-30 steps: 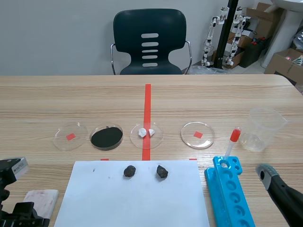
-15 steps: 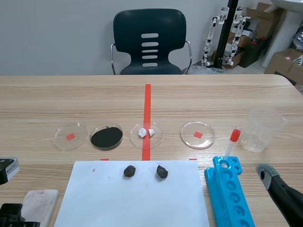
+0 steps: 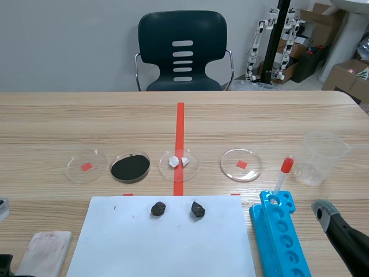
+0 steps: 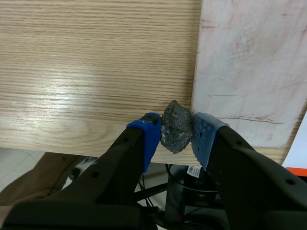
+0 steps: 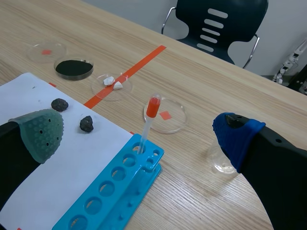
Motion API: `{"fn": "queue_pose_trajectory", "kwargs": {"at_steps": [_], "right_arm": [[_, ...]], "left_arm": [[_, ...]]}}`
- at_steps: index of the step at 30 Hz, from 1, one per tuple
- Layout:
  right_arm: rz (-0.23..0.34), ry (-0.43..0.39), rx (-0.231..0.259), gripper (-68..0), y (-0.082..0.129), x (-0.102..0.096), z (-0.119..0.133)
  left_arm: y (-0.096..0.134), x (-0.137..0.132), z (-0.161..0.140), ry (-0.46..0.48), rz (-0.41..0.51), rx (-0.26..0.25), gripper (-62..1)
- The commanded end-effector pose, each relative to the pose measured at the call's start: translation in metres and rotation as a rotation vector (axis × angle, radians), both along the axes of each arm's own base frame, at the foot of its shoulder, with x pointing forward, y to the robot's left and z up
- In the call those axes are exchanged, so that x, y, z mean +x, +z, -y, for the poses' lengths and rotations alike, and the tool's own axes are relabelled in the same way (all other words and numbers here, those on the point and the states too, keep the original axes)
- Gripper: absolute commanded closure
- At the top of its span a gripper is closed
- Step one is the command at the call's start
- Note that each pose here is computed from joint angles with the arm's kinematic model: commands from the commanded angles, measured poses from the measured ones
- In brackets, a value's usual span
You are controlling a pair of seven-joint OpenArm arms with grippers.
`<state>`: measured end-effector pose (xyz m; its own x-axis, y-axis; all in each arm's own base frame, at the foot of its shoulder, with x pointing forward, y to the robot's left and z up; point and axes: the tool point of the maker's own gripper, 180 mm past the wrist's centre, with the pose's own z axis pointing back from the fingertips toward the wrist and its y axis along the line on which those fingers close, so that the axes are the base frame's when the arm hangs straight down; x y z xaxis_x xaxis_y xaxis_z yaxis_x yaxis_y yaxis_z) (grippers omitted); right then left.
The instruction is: Rub the mineral on the streak plate below the first streak
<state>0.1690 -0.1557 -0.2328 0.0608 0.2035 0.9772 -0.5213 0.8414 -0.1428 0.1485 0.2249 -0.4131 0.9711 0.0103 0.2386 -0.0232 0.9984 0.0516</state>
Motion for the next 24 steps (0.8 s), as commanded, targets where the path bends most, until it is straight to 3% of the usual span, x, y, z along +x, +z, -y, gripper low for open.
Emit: {"fn": "queue_pose_trajectory", "kwargs": {"at_steps": [1,10,13,19,24], "right_arm": [[0.033,0.009,0.012,-67.9,0.009,0.004,-0.002],[0.033,0.009,0.012,-67.9,0.009,0.004,-0.002],[0.033,0.009,0.012,-67.9,0.009,0.004,-0.002],[0.033,0.009,0.012,-67.9,0.009,0.004,-0.002],[0.032,0.009,0.012,-67.9,0.009,0.004,-0.002]], "left_arm": [[0.004,0.007,0.028,-0.017,0.037,-0.117,-11.6],[0.015,0.012,0.072,-0.086,0.077,-0.345,-11.6],[0.018,0.014,0.079,-0.102,0.096,-0.382,-11.6],[0.017,0.015,0.078,-0.103,0.099,-0.371,-11.6],[0.009,0.009,0.053,-0.052,0.057,-0.231,-11.6]]}}
